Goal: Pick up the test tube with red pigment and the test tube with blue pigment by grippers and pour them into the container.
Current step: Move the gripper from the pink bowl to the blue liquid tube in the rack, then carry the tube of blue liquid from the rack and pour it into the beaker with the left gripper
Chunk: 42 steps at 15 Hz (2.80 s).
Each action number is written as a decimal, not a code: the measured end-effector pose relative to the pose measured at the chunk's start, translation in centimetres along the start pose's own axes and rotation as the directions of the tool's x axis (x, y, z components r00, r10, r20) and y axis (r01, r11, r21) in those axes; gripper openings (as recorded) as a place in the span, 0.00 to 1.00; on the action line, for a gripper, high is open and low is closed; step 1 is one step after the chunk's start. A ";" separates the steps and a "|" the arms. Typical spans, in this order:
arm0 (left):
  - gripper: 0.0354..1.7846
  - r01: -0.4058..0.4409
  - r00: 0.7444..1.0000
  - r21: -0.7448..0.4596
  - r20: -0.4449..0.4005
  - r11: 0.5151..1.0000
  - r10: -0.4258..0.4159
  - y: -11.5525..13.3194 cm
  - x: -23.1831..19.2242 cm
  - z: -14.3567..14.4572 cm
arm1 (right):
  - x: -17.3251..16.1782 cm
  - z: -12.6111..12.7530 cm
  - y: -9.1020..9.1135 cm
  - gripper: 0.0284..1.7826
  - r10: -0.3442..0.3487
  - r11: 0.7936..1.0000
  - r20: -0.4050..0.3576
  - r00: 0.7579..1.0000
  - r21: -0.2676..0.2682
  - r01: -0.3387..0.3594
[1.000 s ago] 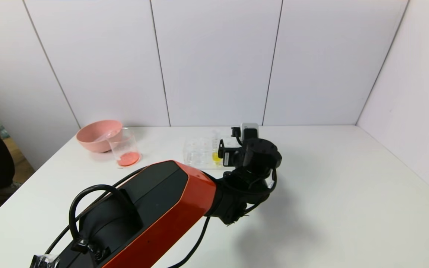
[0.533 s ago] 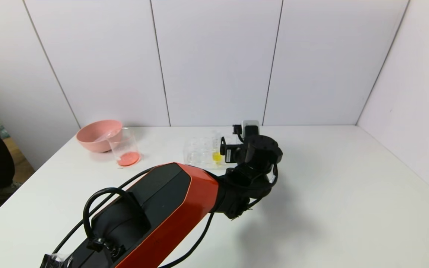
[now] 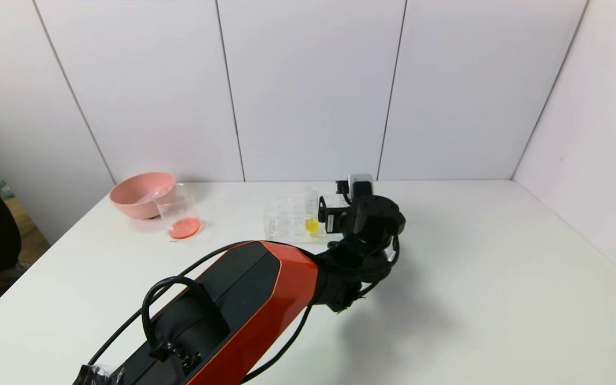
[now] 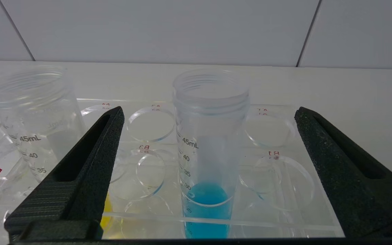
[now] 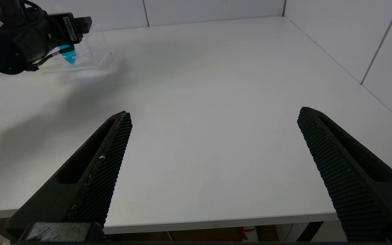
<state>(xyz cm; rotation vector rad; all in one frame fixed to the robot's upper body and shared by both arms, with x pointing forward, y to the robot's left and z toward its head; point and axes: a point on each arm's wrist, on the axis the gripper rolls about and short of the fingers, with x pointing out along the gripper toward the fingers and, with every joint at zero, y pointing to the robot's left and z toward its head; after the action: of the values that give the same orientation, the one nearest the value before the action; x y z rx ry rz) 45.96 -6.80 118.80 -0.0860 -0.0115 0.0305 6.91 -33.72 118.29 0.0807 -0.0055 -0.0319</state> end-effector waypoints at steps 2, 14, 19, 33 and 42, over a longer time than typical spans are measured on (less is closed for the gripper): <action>0.99 0.000 1.000 0.001 -0.001 1.000 0.000 0.0 0.0 -0.2 | 0.0 0.0 0.0 1.00 0.001 1.000 0.000 1.000 0.000 -0.001; 0.26 -0.001 1.000 0.008 -0.006 1.000 0.001 0.0 0.1 -0.6 | 0.0 0.0 0.0 1.00 0.000 1.000 0.000 1.000 0.000 0.000; 0.26 0.000 1.000 0.007 -0.005 1.000 0.000 -0.1 0.1 -0.6 | 0.0 0.0 0.0 1.00 0.000 1.000 0.000 1.000 0.000 0.000; 0.26 0.021 0.999 0.022 0.048 1.000 -0.022 0.4 -1.3 8.1 | 0.0 0.0 0.0 1.00 0.000 1.000 0.000 1.000 0.000 0.000; 0.26 0.022 0.997 -0.023 0.076 0.999 -0.020 0.9 -1.9 10.3 | 0.0 0.0 0.0 1.00 0.000 1.000 0.000 1.000 0.000 0.000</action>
<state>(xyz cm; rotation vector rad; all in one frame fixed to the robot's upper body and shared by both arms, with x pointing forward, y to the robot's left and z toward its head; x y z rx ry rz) 43.87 -5.10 129.02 -0.1090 -0.0887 0.0124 6.91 -33.72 118.29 0.0803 -0.0055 -0.0319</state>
